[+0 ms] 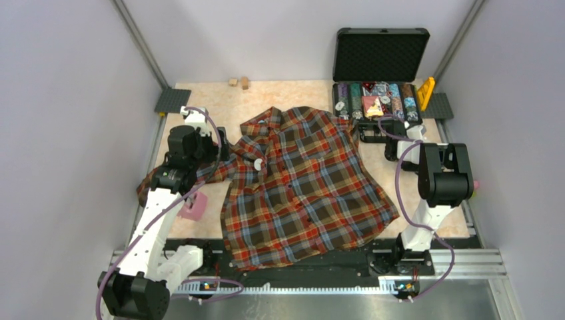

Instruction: Pin the brooch onto the clothing

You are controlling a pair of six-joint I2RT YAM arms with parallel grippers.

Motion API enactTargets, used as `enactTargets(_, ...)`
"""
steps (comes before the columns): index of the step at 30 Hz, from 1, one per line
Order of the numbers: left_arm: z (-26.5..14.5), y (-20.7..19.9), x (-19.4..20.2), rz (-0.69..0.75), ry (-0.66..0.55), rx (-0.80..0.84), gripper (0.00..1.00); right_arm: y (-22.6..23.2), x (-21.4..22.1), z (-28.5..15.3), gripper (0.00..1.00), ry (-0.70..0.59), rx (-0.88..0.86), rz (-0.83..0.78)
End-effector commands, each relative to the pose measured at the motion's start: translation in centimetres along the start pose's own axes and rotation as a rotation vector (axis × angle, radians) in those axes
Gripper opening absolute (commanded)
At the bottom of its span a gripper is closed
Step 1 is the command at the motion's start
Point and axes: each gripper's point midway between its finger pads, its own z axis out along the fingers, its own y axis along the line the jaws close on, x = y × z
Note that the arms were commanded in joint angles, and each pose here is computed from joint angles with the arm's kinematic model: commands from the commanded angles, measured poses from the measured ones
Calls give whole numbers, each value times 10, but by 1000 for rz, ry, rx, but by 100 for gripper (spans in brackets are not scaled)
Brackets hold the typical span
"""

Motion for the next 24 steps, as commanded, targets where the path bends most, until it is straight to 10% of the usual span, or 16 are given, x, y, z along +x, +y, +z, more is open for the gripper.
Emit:
enactTargets(1,2,-1,-9,12,-33,3,98,0,-14,1,0,-23,-3,47)
enactTargets(24,-3,-6,-13,-3,-52,28,98,3,-39,-58,0,-173,-129,118)
